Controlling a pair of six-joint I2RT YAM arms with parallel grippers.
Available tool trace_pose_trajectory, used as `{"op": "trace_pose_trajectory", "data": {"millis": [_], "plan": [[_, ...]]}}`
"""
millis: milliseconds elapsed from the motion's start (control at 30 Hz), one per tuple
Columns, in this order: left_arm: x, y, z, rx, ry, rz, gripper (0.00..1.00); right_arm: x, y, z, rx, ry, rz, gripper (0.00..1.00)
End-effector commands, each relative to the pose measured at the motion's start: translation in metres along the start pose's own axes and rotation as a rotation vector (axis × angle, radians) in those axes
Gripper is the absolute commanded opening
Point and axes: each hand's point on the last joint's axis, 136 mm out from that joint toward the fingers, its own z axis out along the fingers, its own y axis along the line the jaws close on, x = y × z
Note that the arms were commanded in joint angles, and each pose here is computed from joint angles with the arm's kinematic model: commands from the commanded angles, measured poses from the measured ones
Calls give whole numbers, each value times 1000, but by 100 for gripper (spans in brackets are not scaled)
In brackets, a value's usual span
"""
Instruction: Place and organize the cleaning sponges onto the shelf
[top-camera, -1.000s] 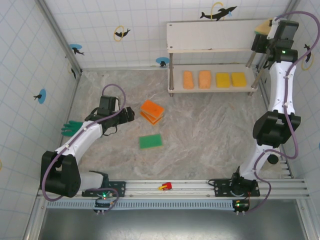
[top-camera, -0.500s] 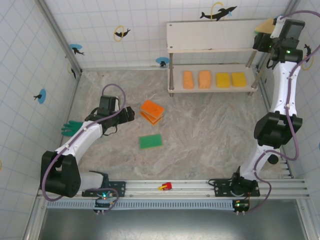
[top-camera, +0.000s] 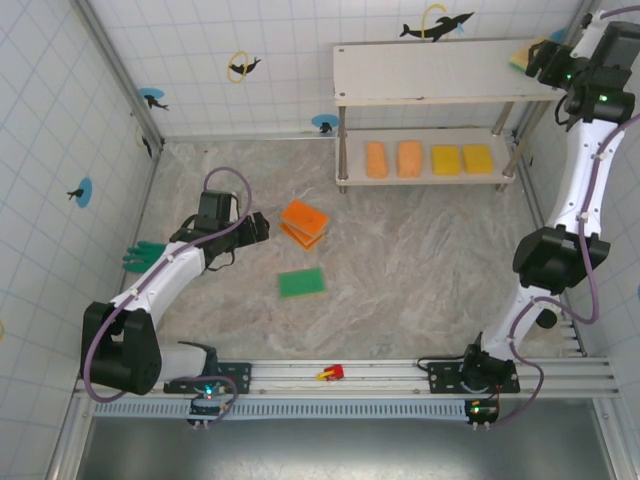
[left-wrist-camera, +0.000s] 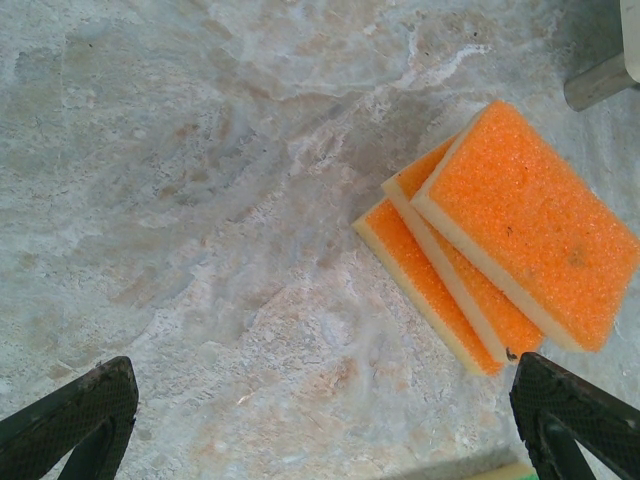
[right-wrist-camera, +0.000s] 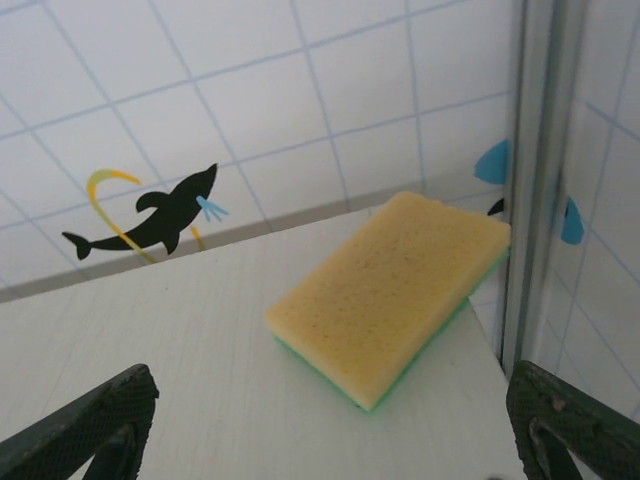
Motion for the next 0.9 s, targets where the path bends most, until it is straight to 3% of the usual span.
{"op": "trace_pose_trajectory", "data": {"millis": [0,533,867], "plan": [[0,-1,2,17,-4,-12,97,5,-2,8,24,16,83,95],[0,2,4,7,1,-4,97,23,-14,25,279,34,41,93],[0,1,7,11,9,-5,97,34,-4,33,302,76,-71,88]]}}
